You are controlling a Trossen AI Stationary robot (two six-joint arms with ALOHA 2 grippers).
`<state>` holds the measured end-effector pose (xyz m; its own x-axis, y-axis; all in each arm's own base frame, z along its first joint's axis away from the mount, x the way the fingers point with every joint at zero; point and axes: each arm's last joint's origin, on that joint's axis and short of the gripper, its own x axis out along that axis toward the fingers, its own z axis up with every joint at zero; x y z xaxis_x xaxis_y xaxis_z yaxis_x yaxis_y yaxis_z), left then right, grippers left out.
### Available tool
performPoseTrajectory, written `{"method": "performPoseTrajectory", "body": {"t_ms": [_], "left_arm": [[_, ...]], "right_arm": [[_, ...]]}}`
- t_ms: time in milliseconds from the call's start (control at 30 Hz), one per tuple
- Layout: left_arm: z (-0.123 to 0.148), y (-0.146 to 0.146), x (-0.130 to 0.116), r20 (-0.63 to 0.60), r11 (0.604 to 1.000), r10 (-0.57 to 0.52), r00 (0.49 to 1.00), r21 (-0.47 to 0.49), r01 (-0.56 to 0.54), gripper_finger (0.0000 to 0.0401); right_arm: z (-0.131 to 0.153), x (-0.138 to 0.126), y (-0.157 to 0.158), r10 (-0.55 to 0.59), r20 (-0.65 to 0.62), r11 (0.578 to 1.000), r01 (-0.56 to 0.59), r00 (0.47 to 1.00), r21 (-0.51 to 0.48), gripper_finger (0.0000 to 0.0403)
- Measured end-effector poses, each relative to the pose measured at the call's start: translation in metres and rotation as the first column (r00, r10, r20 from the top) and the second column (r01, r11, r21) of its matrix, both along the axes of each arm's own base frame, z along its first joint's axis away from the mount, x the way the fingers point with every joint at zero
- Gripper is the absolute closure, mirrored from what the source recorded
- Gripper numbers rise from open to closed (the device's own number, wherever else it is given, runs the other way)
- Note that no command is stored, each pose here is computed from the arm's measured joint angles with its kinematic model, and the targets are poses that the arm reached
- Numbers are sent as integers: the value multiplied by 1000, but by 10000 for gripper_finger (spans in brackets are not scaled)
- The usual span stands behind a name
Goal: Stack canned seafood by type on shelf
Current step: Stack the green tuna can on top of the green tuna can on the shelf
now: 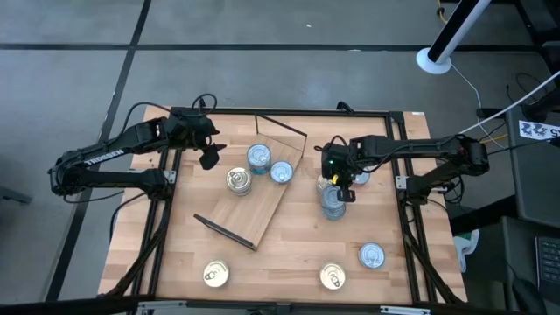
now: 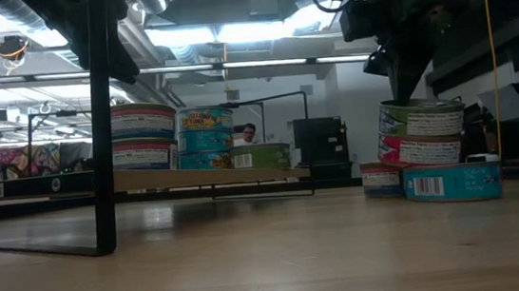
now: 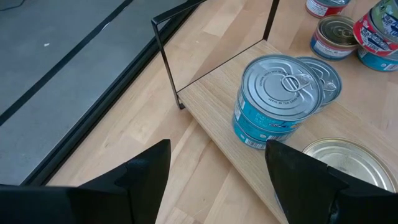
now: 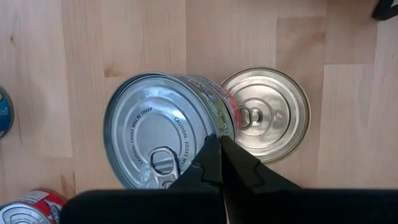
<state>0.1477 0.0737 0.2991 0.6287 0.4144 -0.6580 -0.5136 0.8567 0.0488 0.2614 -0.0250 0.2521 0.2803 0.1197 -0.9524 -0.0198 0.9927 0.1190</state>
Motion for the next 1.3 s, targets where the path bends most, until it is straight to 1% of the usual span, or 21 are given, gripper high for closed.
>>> {"method": "performPoseTrajectory", "body": {"t_ms": [433,600,1067,1300], "left_arm": [[0,0,0,0,1000,0,1000,0,0,143],[0,0,0,0,1000,0,1000,0,0,143],[0,0,0,-1,1000,0,1000,0,0,143],[0,0,0,0,1000,0,1000,0,0,143]], "right_arm": [[0,-2,0,15,-17,1000,-15,1000,-2,403],[0,-2,1,28,-10,999,-27,1000,40,403],[1,-2,2,29,-9,999,-29,1000,45,403],[19,1,2,52,15,998,-52,999,41,403]]}}
